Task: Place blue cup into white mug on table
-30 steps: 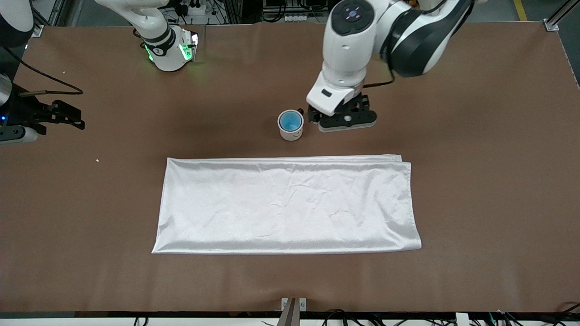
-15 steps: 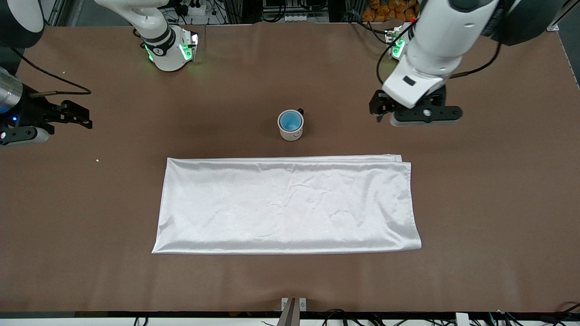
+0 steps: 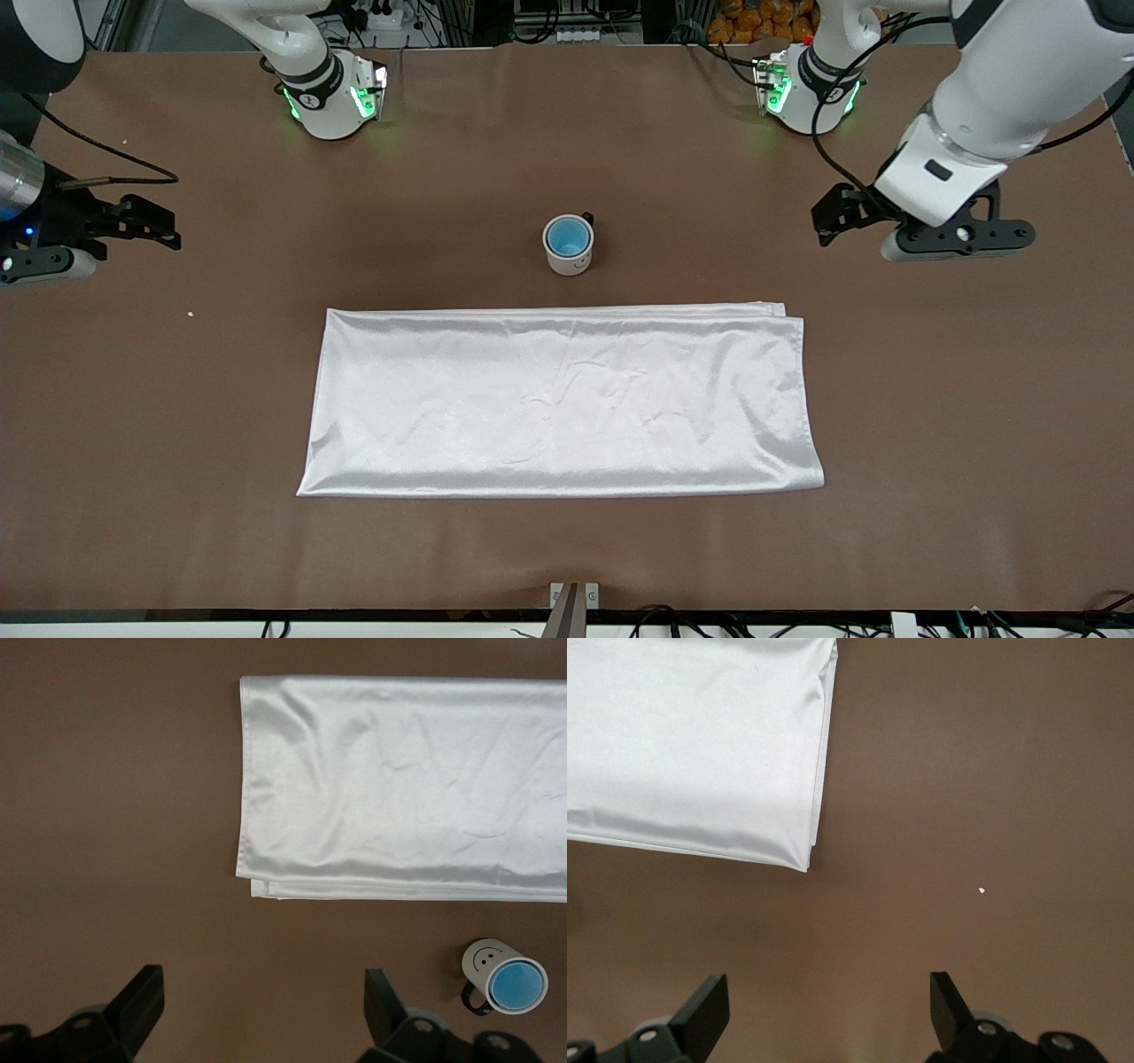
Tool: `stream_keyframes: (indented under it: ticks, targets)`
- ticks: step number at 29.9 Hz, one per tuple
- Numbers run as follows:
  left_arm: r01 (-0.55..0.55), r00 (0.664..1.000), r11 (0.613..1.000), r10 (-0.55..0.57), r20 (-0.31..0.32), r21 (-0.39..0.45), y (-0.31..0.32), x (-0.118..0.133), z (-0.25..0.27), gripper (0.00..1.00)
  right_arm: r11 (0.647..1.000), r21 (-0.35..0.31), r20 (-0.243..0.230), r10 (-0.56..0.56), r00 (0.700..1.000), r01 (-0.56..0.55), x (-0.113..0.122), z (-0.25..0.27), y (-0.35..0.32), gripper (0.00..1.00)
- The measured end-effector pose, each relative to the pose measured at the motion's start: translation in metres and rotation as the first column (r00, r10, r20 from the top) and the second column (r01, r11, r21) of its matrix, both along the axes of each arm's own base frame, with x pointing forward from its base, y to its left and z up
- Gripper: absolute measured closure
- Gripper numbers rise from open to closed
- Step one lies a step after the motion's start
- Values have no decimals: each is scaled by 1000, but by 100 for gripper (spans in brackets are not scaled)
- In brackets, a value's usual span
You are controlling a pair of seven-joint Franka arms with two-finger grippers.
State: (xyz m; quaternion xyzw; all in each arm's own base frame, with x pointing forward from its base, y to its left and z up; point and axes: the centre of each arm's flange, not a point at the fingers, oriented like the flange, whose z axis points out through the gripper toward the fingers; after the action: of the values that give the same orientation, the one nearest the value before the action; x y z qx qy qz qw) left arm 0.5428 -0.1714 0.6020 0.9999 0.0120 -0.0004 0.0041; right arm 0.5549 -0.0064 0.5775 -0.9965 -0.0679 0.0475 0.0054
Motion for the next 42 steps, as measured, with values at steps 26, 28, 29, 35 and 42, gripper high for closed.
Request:
stream_keyframes:
  ticks: [26, 28, 29, 35, 42]
  targets:
    - [52, 999, 998, -52, 14, 24, 84, 11, 1, 0, 991, 53, 48, -129, 990, 127, 5, 12, 7, 0]
    - [59, 998, 998, -60, 17, 26, 84, 11, 1, 0, 991, 53, 47, -129, 991, 127, 5, 12, 7, 0]
    - [62, 998, 998, -62, 18, 26, 85, 11, 1, 0, 991, 53, 47, -129, 991, 126, 5, 12, 7, 0]
    - [62, 998, 998, -63, 27, 27, 86, 13, 1, 0, 991, 52, 45, -129, 991, 126, 5, 12, 7, 0]
    - [61, 997, 998, -62, 40, 25, 86, 15, 1, 0, 990, 51, 36, -130, 991, 128, 4, 11, 7, 0]
